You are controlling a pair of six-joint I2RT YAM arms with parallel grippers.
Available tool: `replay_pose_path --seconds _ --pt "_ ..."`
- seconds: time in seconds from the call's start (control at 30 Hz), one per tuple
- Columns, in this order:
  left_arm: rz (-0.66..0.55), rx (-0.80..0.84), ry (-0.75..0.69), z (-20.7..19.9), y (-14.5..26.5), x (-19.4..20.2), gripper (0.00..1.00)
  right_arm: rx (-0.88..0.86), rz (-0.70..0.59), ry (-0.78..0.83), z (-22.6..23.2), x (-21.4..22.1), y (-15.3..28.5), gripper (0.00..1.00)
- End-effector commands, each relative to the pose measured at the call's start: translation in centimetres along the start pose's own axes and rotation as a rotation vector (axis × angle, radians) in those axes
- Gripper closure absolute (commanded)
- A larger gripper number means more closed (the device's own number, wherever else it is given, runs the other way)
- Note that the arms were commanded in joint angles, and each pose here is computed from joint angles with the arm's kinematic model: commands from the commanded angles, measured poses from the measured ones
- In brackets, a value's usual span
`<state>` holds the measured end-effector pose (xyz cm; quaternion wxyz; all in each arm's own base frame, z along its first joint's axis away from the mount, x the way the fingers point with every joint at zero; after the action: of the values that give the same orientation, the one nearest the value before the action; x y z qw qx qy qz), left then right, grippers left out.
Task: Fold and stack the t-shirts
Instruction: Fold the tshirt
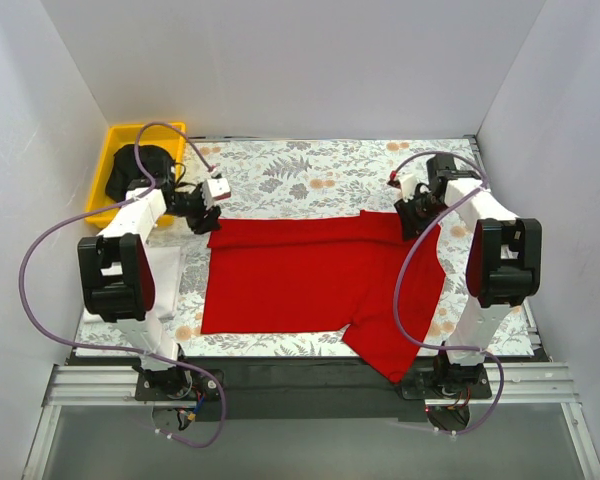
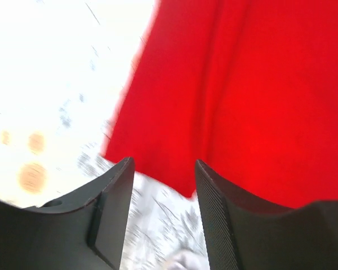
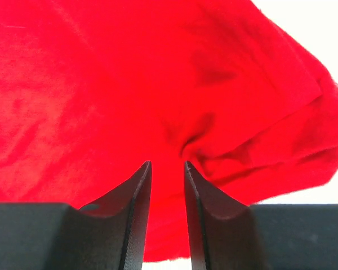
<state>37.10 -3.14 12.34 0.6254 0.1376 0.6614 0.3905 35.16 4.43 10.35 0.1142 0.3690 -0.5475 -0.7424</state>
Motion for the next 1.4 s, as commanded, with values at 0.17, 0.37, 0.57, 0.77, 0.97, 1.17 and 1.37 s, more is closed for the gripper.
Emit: replay_pose_path --seconds 0.17,0.37,0.57,0.77,0.97,1.17,1.37 --pt "-0.215 0.076 0.192 -2.5 -5.2 -16.2 0.53 -0.026 -0.116 -0.18 -3.5 -1.9 4.8 0.69" --pt "-0.275 0.177 0.469 -4.2 -14.3 -24.0 0.51 -0.103 -0.146 -0.307 -4.1 -3.3 3.4 0.65" --pt "-0.298 0.175 0.523 -4.8 -21.3 -27.9 0.47 -0.096 -0.119 -0.39 -5.3 -3.6 1.9 0.61" --pt "-0.301 0.146 0.633 -4.2 -25.7 -27.2 0.46 -0.089 -0.08 -0.468 -6.8 -3.6 -0.3 0.59" --pt "-0.283 0.175 0.667 -4.7 -27.6 -26.1 0.46 -0.062 -0.048 -0.497 -7.6 -3.2 -1.4 0.59" --pt "-0.29 0.195 0.665 -5.2 -28.3 -25.9 0.47 -0.026 -0.029 -0.525 -7.9 -2.7 -1.8 0.59" --pt "-0.303 0.198 0.658 -5.4 -28.4 -26.2 0.47 0.002 -0.033 -0.557 -8.4 -2.7 -2.4 0.59"
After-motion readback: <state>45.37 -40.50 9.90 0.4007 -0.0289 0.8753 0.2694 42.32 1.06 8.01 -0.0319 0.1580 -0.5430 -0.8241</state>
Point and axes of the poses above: each gripper's point midway between its finger pads, its own y axis back along the fingers, its own z axis along the line the jaws close on, x = y × z, the point moved 5 cm from there along y, back along the fingers, and after that the axes turned 2 degrees about y, right-handed, at the moved point
